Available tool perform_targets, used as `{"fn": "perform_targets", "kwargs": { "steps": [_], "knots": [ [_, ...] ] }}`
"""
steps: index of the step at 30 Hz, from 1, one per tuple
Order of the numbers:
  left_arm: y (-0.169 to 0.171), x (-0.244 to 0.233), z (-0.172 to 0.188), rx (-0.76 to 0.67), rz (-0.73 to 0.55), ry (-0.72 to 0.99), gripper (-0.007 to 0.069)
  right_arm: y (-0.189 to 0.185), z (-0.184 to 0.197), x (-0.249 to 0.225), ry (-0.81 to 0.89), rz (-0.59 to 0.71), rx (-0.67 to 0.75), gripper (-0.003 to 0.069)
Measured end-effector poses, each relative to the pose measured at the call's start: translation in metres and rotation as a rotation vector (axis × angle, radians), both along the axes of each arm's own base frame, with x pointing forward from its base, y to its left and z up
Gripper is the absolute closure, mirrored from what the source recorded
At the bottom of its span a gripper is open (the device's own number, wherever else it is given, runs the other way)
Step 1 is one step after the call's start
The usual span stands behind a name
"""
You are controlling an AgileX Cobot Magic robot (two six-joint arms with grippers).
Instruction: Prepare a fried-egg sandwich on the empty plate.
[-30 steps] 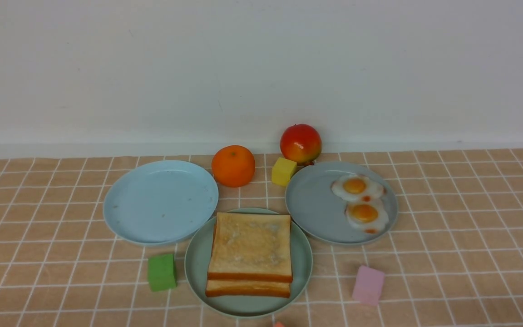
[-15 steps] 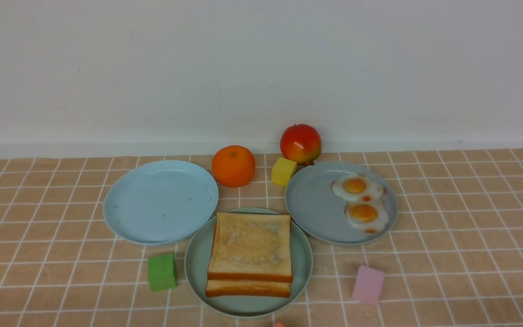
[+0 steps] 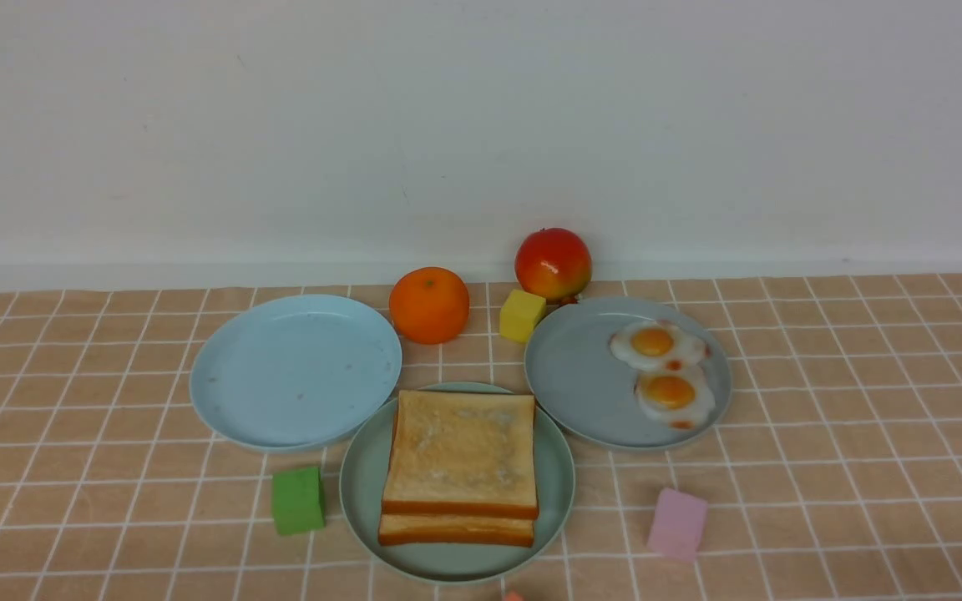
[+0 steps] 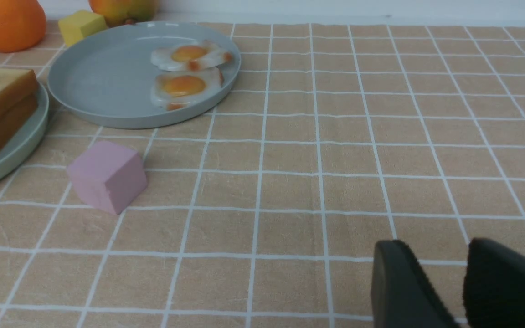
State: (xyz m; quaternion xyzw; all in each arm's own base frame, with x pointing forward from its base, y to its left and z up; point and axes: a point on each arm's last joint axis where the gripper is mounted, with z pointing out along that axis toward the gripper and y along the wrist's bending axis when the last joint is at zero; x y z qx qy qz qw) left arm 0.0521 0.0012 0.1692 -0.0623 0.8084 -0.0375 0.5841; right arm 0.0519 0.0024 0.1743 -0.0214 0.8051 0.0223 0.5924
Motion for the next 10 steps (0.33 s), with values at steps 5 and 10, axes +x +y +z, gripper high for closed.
{"fn": "perform_targets", "kwargs": {
  "steps": [5, 10],
  "knots": [
    [0.0000, 0.0000, 0.0000, 0.000, 0.000, 0.000, 0.0550, 0.0000, 0.0000, 0.0000, 0.000, 0.000, 0.000, 0.0419],
    [0.0000, 0.0000, 0.0000, 0.000, 0.000, 0.000, 0.0543, 0.0000, 0.0000, 0.0000, 0.000, 0.000, 0.000, 0.0419]
  ]
}}
